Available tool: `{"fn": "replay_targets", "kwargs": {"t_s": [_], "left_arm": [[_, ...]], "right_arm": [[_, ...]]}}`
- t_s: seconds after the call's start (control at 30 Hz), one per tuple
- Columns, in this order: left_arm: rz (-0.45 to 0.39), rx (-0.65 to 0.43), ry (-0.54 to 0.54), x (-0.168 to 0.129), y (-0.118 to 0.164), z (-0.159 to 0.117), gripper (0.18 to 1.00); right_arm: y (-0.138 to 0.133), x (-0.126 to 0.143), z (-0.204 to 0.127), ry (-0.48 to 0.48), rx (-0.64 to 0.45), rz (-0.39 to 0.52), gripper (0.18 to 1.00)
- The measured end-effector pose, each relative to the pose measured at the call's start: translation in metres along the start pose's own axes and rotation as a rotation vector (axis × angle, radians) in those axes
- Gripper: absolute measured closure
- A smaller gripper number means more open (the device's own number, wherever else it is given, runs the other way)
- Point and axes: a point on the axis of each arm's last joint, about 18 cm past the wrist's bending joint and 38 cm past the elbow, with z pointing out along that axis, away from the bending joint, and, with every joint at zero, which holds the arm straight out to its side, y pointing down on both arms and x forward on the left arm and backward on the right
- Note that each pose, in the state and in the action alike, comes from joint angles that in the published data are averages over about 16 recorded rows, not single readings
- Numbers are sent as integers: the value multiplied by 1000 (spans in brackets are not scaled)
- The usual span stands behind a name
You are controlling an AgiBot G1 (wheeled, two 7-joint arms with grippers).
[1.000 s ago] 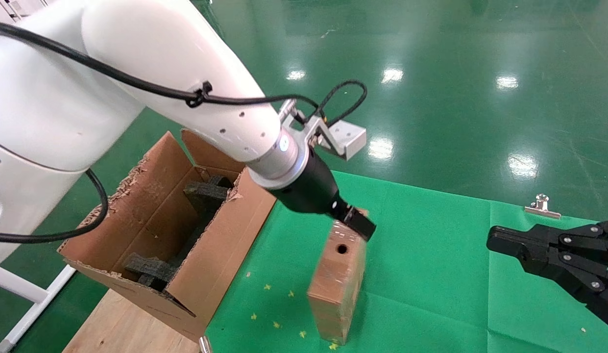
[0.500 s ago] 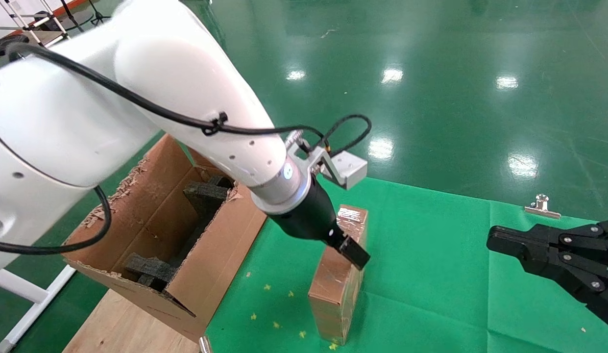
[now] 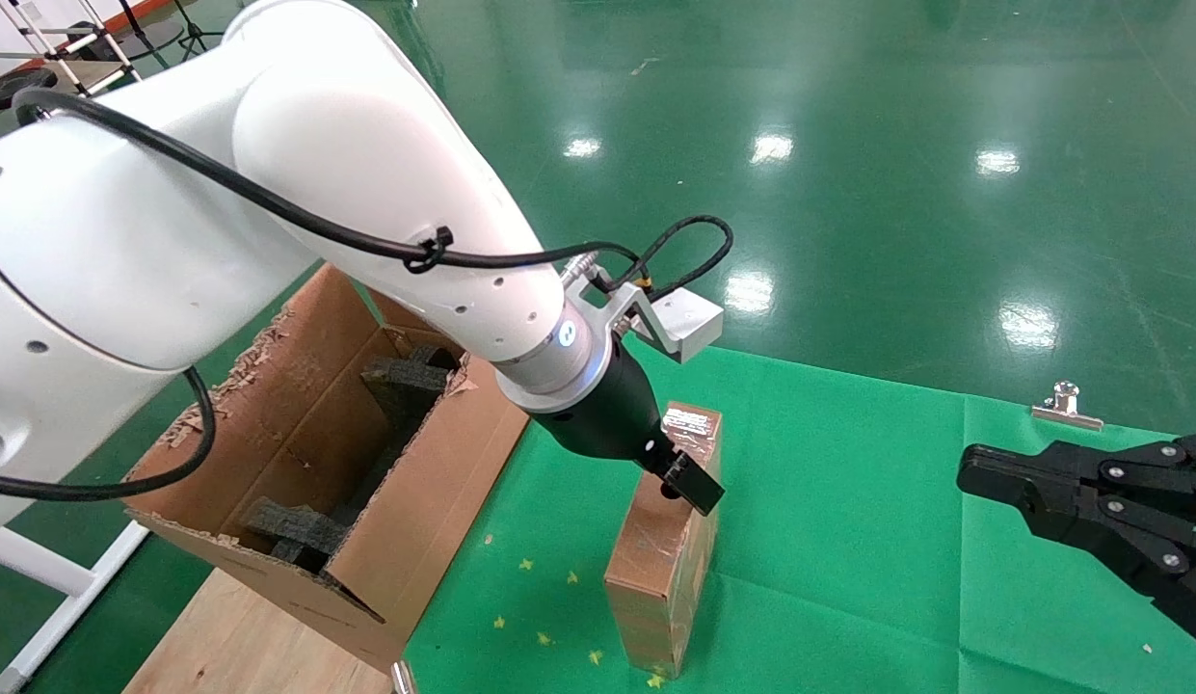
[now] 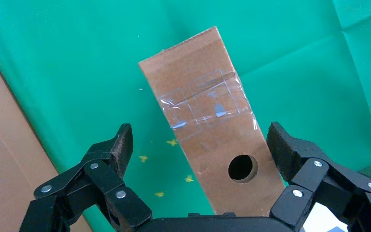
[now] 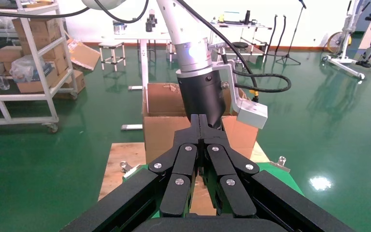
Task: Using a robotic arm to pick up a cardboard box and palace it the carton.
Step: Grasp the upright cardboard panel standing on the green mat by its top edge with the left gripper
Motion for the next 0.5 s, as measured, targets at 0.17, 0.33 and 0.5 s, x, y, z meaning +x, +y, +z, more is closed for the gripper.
{"fn": "replay_targets", "kwargs": {"t_s": [0.17,0.33,0.5], "left_arm": [[0,1,0,0,0,0,186],[-3,0,2,0,0,0,196],[-5,-2,5,1,0,0,227]], "right_arm": [[0,0,0,0,0,0,977],[0,0,0,0,0,0,951],[0,0,0,0,0,0,905]]}}
